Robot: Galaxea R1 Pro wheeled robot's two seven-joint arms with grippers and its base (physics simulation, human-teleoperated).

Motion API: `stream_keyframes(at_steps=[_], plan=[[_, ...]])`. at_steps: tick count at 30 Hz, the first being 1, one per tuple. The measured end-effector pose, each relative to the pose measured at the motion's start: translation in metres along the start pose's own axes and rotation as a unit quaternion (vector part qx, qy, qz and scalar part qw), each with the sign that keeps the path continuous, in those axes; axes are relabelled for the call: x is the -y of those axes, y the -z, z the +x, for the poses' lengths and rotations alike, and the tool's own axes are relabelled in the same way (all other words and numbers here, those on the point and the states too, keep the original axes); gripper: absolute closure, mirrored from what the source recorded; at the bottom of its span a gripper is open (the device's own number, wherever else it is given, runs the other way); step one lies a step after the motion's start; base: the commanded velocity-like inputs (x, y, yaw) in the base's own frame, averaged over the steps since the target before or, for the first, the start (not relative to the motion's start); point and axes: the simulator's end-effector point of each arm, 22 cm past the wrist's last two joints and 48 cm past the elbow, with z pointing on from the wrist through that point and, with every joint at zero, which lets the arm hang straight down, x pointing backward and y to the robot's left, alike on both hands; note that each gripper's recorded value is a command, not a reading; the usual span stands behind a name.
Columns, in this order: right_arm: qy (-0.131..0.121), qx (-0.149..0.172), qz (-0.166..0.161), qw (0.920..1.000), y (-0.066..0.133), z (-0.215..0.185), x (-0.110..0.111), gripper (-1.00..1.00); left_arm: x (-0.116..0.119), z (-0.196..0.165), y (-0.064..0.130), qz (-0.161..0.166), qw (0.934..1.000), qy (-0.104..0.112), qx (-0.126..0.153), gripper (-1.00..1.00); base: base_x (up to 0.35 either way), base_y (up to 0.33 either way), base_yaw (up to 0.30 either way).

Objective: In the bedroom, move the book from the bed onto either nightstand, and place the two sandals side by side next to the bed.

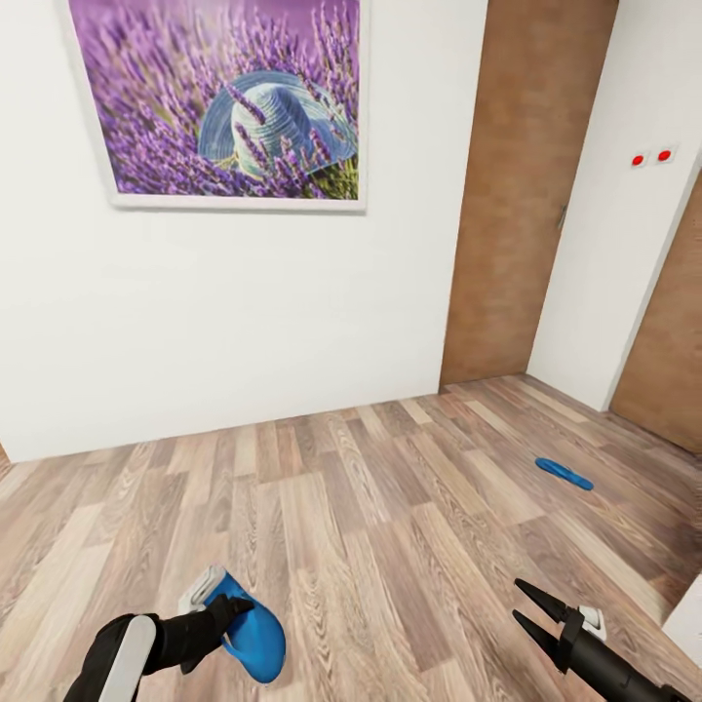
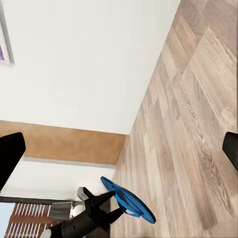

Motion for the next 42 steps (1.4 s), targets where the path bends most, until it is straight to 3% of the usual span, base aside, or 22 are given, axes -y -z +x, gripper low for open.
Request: stream_keyframes(at_steps=[22, 42], plan=[[-0.001, 0.0, 0.0, 1.0, 0.0, 0.0002, 0.0, -1.0, 0.0001, 0.0001, 0.0, 0.0, 1.0, 0.0, 0.0, 1.0, 0.344, 0.115, -0.263], [-0.001, 0.001, 0.0, 1.0, 0.0001, -0.0002, 0.0, -1.0, -0.0002, 0.0009, -0.0005, 0.0, 1.0, 0.001, -0.001, 1.0, 0.313, 0.203, -0.263]])
